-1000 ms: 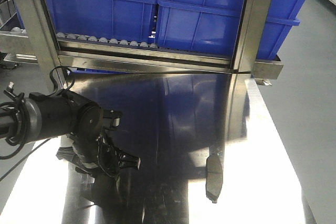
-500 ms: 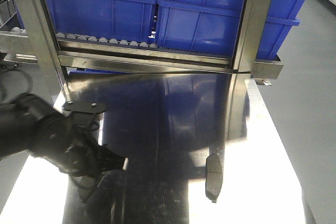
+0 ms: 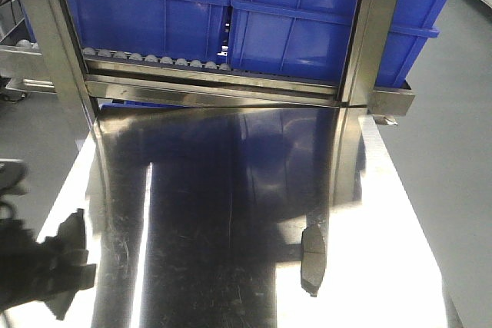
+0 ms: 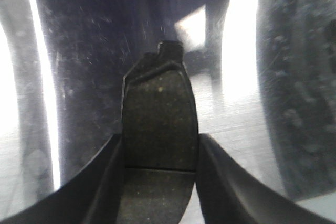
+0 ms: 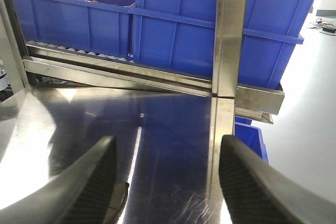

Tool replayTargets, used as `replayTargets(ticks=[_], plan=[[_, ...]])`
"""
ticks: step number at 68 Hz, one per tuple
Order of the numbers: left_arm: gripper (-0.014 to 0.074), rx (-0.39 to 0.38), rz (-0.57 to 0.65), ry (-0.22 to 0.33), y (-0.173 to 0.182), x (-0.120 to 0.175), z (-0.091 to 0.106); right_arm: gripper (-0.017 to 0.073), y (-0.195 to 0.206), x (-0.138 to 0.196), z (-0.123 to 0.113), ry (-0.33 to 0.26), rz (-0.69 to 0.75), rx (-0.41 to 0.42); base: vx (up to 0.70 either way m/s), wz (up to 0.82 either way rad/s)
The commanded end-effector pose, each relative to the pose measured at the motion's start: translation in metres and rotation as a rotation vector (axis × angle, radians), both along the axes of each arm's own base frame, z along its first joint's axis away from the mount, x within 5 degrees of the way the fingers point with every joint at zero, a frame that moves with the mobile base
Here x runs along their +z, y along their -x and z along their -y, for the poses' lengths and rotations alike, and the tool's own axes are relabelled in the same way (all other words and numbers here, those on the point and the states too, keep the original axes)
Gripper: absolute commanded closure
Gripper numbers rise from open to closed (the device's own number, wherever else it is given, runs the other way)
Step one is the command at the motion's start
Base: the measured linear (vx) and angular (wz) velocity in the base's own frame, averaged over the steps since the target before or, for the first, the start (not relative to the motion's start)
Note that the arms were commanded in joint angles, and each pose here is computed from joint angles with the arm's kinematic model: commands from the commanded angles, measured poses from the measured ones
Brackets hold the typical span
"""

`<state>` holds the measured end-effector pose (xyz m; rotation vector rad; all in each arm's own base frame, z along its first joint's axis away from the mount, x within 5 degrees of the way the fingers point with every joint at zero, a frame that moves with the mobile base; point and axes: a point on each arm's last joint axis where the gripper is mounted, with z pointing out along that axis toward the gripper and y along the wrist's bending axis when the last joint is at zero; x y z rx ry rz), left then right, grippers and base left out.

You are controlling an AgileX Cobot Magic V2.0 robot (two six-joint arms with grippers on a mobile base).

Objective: Move and align brake pads A on conveyor
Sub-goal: 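Lift the held brake pad off the table with the left gripper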

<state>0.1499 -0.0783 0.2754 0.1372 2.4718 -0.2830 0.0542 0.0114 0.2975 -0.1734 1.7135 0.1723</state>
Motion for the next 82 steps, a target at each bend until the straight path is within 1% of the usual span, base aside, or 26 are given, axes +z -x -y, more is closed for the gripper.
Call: replayTargets(ticks=[1,5,12,24,31,36,39,49,82], plan=[[0.06,-0.007,0.152,0.083,0.017,0.02,-0.009,0.0148,-0.001,0.016,0.0,-0.015,0.095,0.002,0.0,0.0],[0.06,-0.008,0.205,0.113,0.029,0.024,-0.017,0.0148,-0.001,0.016,0.0,-0.015,0.095,0.002,0.0,0.0],[0.06,-0.023,0.282,0.136,0.049,0.026,-0.029,0.0148,-0.001,0.016,0.0,-0.015,0.095,0.002,0.0,0.0],[0.06,-0.07,0.401,0.137,0.075,0.024,-0.044,0.0148,-0.001,0.016,0.0,-0.015,0.095,0.002,0.0,0.0],[0.06,-0.086,0.47,0.148,0.087,0.024,-0.051,0.0148,-0.001,0.016,0.0,-0.015,0.095,0.002,0.0,0.0],[0.06,-0.086,0.507,0.166,0.095,0.025,-0.056,0.0148,-0.001,0.016,0.0,-0.015,0.095,0.002,0.0,0.0],[0.06,-0.084,0.518,0.18,0.098,0.024,-0.057,0.0148,-0.001,0.016,0.0,-0.015,0.095,0.002,0.0,0.0],[0.06,-0.081,0.545,0.192,0.105,0.025,-0.061,0.0148,-0.001,0.016,0.0,-0.015,0.095,0.002,0.0,0.0],[0.06,-0.081,0.545,0.194,0.105,0.025,-0.062,0.0148,-0.001,0.016,0.0,-0.017,0.103,0.002,0.0,0.0]])
